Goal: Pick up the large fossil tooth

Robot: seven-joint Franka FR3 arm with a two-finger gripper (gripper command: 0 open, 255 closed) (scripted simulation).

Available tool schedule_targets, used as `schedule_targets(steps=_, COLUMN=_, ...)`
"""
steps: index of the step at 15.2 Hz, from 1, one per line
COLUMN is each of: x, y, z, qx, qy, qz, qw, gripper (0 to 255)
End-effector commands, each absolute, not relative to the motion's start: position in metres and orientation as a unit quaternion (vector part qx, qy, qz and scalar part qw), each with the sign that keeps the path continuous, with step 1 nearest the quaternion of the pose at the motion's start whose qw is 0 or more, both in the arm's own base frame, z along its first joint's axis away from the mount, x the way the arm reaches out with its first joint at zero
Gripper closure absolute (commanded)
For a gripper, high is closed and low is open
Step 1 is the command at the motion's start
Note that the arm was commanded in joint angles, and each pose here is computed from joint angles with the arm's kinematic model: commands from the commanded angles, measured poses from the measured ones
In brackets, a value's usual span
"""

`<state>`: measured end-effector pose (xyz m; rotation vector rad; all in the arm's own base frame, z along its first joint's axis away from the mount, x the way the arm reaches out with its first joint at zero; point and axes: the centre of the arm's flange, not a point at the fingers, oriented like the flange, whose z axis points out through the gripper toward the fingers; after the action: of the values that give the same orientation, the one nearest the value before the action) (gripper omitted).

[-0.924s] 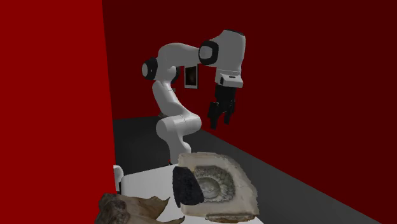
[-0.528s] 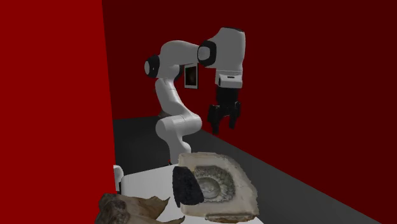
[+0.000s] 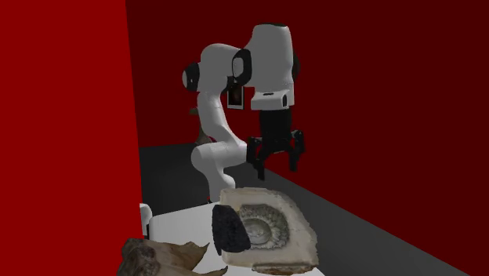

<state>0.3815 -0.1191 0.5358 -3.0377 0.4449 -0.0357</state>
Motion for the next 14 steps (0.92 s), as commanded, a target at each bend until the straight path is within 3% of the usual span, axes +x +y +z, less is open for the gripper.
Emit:
schedule_targets(steps=1, x=0.391, y=-0.142, z=0.536, qx=-0.982, qy=0.183, qz=-0.028, qw=0.04, gripper=0)
schedule_targets(steps=14, x=0.405, y=-0.298, z=0.533, qx=-0.901, qy=0.41, qz=-0.127, qw=0.071, gripper=0)
